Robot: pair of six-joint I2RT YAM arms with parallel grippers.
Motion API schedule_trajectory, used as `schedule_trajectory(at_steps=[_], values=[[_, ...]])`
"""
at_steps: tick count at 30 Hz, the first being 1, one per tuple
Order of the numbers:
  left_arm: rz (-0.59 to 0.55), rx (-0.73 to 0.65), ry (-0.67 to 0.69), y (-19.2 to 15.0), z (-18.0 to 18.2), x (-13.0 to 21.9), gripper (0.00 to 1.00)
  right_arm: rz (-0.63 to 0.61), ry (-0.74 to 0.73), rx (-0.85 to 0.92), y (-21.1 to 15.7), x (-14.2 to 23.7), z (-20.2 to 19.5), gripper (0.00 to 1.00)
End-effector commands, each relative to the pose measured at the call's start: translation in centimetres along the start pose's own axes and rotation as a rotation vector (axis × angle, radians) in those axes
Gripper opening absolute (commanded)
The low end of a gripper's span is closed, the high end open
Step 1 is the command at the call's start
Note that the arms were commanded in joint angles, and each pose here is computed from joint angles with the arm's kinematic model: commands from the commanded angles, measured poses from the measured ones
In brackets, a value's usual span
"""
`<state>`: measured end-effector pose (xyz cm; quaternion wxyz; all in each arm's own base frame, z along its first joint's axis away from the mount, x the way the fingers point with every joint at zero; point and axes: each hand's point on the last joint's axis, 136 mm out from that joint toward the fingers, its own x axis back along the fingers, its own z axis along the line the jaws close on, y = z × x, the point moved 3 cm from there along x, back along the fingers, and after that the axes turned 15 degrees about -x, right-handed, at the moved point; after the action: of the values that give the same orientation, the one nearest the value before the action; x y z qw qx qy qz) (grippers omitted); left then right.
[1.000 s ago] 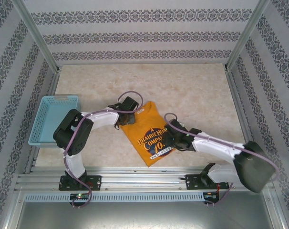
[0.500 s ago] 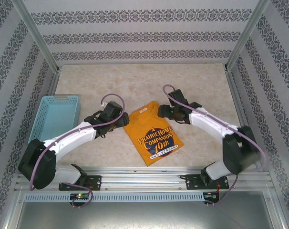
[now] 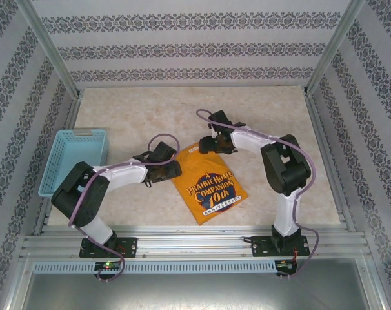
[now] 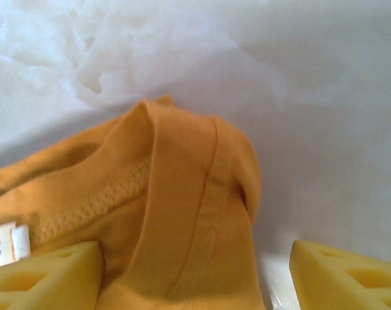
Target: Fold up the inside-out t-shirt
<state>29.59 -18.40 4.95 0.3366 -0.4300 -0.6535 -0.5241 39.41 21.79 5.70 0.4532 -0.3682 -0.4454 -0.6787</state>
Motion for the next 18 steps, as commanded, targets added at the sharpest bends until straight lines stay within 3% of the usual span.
schedule_trajectory(at_steps=[1, 7, 18], values=[[-0.047, 0.009, -0.168, 1.9, -3.2, -2.3, 0.68, 0.062, -0.018, 0.035, -0.9, -1.2, 0.7, 0.75], [-0.042, -0.024, -0.161, 2.5, -3.3, -2.8, 0.61, 0.125, -0.032, 0.028, -2.9, -3.4, 1.3, 0.70], [-0.074, -0.003, -0.194, 2.8, -2.5, -2.7, 0.49, 0.202, 0.089, -0.001, -9.7, -3.1, 4.6, 0.47]])
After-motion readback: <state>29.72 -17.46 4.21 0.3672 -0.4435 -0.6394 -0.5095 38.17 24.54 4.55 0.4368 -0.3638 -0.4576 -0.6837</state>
